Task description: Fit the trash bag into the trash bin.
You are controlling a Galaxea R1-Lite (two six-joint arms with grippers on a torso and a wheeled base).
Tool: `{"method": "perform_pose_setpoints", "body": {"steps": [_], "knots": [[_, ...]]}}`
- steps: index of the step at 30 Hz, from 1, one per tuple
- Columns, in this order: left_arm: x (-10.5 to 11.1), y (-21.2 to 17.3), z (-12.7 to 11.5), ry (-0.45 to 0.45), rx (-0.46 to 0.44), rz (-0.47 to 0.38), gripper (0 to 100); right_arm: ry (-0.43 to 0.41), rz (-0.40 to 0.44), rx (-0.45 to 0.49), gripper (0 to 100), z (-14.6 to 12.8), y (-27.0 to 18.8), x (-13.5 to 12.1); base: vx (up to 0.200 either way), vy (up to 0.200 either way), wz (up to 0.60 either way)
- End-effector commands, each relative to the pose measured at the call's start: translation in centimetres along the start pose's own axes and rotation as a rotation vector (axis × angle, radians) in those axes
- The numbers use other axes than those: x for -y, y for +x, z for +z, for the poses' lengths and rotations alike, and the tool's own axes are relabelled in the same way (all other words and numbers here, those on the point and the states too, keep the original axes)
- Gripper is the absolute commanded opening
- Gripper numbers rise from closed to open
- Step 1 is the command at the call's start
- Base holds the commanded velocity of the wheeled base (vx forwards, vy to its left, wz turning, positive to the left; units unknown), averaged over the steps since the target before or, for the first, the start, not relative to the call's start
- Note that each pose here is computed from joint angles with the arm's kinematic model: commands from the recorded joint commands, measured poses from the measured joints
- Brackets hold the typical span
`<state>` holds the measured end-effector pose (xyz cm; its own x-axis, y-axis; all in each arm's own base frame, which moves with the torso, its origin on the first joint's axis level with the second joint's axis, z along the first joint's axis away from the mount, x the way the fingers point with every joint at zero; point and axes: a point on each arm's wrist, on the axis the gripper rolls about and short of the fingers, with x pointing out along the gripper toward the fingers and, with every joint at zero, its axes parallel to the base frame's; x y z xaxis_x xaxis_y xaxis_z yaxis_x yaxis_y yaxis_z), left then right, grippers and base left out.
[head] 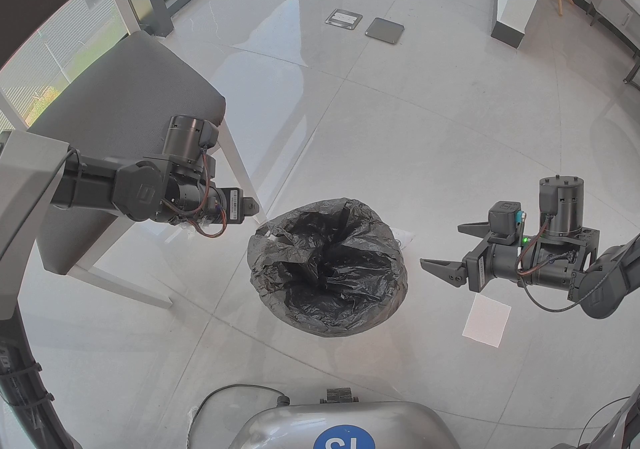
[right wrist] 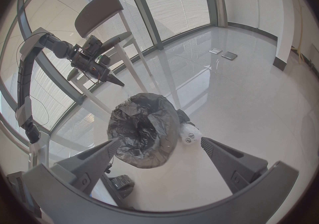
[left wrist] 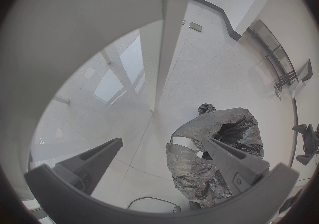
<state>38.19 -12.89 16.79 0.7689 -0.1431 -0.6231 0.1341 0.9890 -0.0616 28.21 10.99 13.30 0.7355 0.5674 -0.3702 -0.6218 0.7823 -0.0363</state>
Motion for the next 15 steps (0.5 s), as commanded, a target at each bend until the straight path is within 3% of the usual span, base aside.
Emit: {"method": "perform_pose_setpoints", "body": {"steps": [1,15], "knots": [[0.3,-2.5,0.6,0.001,0.043,-0.017,100,0.007,-0.05,-0.022,100,-0.9,-0.8,1.6,0.0,0.0,0.0],[3.2,-11.3,2.3,0.036,0.232,-0.147,100,-0.023,-0.135,-0.144,100,-5.8,3.1,8.7,0.0,0.0,0.0]]}}
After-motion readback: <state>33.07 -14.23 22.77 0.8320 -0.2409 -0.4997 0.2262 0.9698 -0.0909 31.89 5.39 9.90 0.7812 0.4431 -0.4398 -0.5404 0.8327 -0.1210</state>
